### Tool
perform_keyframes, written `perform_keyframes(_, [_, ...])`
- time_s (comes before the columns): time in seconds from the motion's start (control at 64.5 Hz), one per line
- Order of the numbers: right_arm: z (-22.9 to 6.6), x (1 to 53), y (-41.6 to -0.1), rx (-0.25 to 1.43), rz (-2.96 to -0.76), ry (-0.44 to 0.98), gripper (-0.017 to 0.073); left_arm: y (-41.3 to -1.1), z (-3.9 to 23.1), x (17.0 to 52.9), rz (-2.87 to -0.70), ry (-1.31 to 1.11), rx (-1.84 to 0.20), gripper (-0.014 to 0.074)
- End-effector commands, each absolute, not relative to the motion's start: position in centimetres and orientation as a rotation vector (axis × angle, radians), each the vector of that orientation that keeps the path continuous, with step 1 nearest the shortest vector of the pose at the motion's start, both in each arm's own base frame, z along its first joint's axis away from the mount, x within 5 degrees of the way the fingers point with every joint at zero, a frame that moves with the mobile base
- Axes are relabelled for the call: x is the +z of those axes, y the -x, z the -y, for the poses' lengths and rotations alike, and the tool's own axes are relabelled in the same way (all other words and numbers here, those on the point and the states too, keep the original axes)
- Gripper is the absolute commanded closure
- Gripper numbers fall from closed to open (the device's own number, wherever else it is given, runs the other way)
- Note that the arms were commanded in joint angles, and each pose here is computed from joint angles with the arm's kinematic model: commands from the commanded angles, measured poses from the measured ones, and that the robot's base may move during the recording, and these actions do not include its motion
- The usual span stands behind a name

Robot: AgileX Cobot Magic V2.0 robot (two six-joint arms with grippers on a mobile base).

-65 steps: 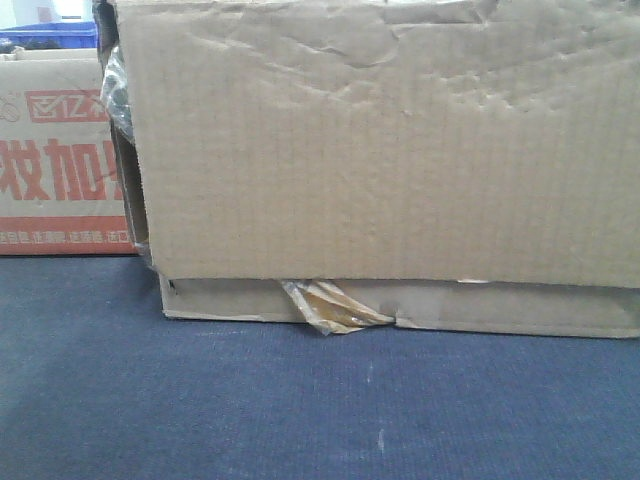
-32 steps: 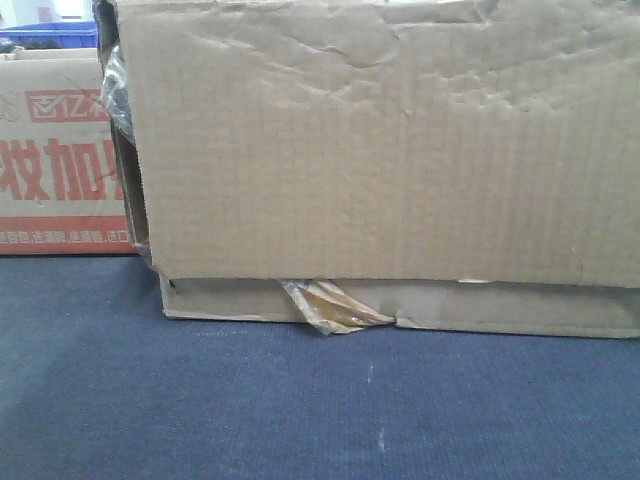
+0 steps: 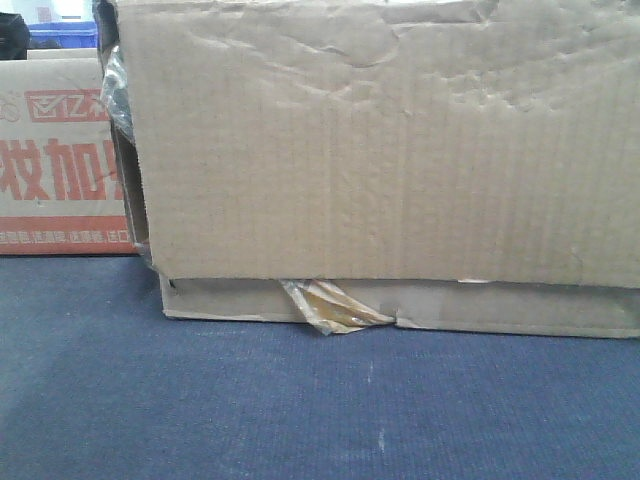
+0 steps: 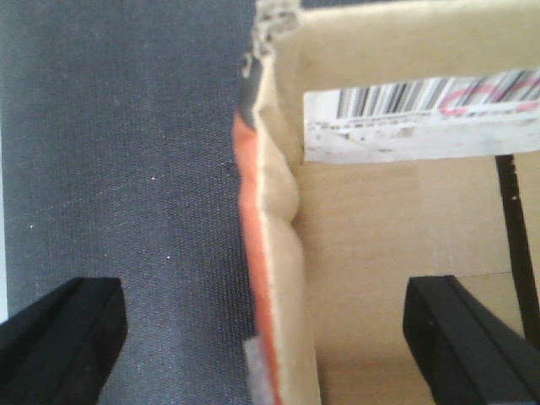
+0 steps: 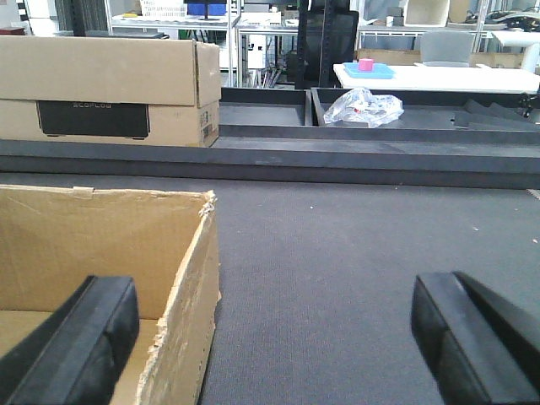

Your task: Stack two boxes on right shelf middle

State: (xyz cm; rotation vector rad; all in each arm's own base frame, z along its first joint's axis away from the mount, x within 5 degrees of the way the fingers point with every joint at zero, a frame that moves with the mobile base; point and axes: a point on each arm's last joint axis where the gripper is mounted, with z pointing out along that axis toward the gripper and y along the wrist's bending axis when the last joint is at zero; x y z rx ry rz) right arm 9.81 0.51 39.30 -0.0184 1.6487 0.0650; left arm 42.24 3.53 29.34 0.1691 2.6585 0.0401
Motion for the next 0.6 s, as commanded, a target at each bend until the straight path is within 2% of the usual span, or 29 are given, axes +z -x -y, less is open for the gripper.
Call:
perform_keyframes(0.0, [-0.5,39.5,-9.9,0.061,-1.638,0.022,0.0001,-42.3,-3.7,29.9,-2.631,-0.166,0.041,0.0046])
perform_keyframes(0.108, [-0.5,39.5,-9.8,0.061,-1.642,0.022,0.0001,-42.2,-3.7,29.9,-2.646,-0.167,0.038,0.0193])
perform_keyframes(0.294, [-0.5,39.5,-9.8,0.061,-1.642,0.022,0.0001,-42.1,-3.7,29.9,-2.654,-0.168,0.036,0.07])
perform_keyframes(0.434, [-0.6,39.5,-9.8,0.065,-1.642,0.029,0.0001,-41.8,-3.6,30.4,-2.655,-0.163,0.034,0.0705])
perform_keyframes(0.589, [-0.7,39.5,-9.8,0.072,-1.642,0.037,0.0001,-40.6,-4.0,32.7,-2.607,-0.099,0.047,0.0705])
